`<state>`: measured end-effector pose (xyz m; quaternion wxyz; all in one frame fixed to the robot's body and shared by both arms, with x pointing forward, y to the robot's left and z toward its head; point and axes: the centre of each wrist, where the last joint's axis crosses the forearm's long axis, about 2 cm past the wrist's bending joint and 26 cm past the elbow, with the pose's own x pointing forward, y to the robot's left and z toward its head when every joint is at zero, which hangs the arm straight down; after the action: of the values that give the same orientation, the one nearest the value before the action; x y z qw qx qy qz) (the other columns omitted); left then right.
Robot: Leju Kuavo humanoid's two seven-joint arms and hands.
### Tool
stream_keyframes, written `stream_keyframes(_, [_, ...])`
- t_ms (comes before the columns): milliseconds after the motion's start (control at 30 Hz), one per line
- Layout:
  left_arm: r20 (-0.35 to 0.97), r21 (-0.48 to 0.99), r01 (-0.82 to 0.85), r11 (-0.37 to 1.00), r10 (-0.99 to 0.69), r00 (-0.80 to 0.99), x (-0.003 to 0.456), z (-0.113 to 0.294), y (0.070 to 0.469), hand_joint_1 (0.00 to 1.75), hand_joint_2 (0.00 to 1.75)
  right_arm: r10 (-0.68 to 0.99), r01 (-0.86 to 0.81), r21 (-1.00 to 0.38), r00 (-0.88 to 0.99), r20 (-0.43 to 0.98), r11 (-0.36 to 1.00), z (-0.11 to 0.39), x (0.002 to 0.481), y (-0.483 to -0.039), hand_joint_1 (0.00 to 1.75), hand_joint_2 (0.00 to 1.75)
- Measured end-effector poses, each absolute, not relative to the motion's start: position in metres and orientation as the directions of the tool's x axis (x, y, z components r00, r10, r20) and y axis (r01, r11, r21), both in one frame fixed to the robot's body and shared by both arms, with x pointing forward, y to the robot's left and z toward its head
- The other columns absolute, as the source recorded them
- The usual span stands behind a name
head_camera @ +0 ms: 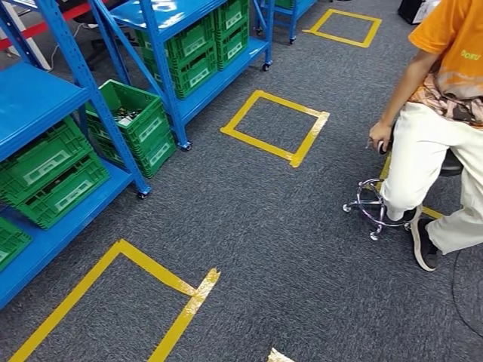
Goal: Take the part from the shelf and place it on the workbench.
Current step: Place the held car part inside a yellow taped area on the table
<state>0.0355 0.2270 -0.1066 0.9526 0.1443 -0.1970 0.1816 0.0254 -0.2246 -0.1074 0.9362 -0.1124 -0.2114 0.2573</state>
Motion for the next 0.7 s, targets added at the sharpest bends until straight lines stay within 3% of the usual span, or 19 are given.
stream_keyframes(700, [0.424, 0.209, -0.400, 0.893, 0.285, 0.860, 0.0340, -0.1070, 0.2288, 0.00, 0.00, 0.535, -0.441, -0.318, 0.773, 0.341, 0.839, -0.1073, 0.0300, -0.2264, 0.00, 0.00])
